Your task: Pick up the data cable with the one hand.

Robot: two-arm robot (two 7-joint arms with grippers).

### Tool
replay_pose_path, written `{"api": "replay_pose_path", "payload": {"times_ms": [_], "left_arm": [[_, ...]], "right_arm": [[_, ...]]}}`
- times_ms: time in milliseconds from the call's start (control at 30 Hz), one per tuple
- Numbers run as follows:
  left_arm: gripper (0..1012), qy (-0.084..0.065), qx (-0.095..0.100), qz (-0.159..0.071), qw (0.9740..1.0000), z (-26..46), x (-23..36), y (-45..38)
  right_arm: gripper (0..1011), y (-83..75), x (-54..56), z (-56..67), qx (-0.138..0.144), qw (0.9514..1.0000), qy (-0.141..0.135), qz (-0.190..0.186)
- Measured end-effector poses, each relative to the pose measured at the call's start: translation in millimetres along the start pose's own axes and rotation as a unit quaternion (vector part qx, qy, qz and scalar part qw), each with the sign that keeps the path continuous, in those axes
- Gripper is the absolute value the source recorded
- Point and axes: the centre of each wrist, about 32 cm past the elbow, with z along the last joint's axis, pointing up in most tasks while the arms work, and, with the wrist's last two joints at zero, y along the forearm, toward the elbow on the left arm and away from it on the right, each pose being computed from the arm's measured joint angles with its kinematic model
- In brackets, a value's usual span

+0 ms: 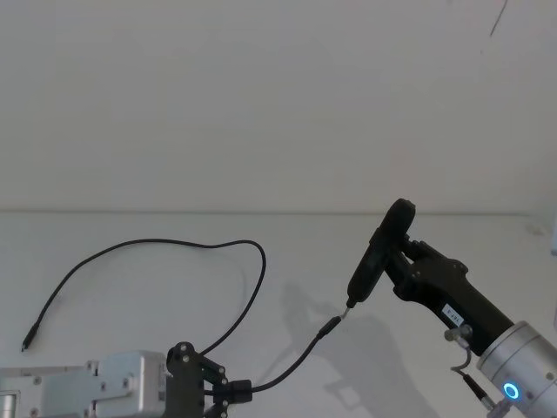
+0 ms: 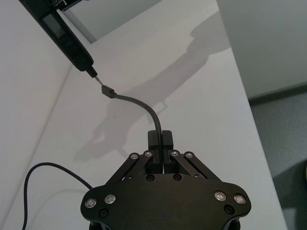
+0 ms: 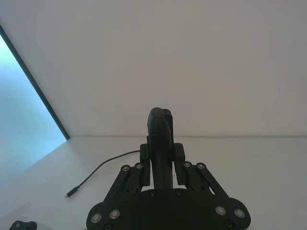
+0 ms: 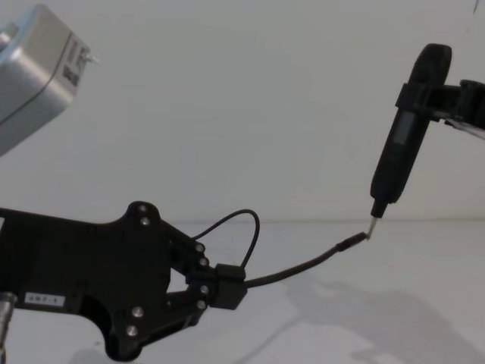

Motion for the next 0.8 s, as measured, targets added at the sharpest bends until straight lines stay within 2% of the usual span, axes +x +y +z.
{"api": "replay_pose_path", "payload": {"times_ms": [800], "left_arm": [[40, 0.0, 0.0, 0.0, 1.0, 0.0, 0.0, 0.0]], "right_arm": [[284, 1.4, 2.2, -1.5, -0.003, 1.0, 0.003, 0.004]]}}
